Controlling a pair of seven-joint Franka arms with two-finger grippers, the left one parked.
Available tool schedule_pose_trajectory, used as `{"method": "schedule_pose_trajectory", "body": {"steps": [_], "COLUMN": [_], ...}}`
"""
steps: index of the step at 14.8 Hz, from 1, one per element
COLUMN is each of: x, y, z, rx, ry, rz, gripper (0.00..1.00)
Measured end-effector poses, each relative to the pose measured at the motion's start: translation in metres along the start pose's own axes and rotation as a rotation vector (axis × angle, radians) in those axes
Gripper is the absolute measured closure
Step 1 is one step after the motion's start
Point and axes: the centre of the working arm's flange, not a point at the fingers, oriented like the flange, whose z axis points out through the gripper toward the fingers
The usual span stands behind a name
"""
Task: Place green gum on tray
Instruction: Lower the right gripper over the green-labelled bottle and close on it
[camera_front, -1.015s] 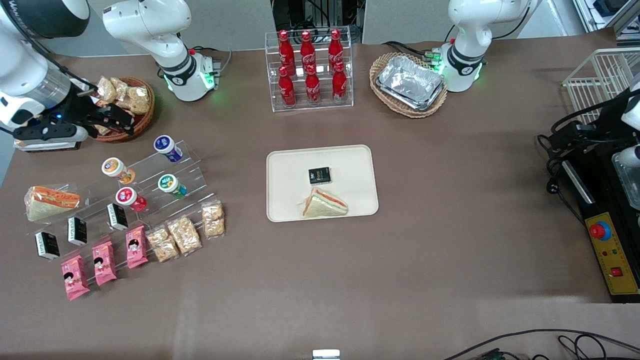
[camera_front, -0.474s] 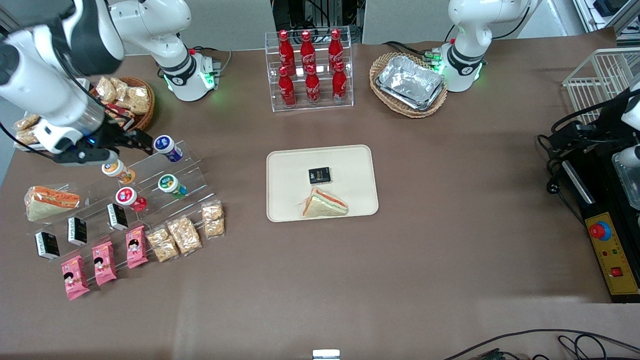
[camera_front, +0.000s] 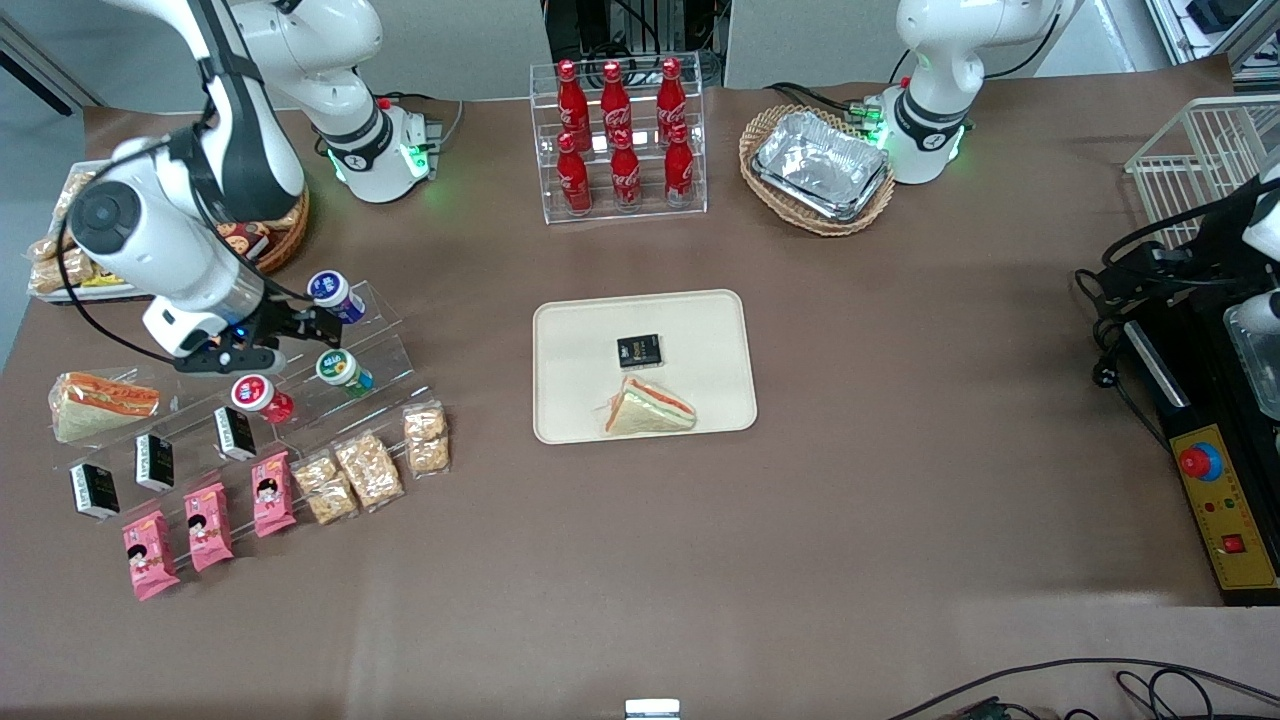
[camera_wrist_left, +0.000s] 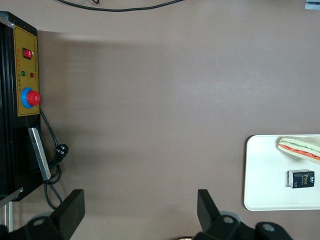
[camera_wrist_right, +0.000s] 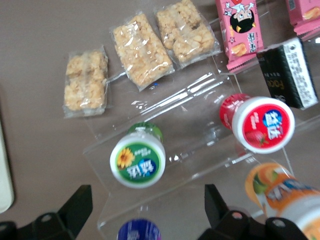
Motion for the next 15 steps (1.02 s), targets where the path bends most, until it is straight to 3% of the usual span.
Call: {"method": "schedule_pose_trajectory", "body": {"steps": [9,12,15], "x": [0.008,0.008,0.008], "y": [-0.007,-0.008,-0.008], "z": [0.057,0.059,0.060], "rx": [-0.013,-0.013,-0.013], "ry": [0.014,0.019,0.017], "rz": [-0.013,-0.015,-0.015], "gripper": [0.02,0.07,0.20]}}
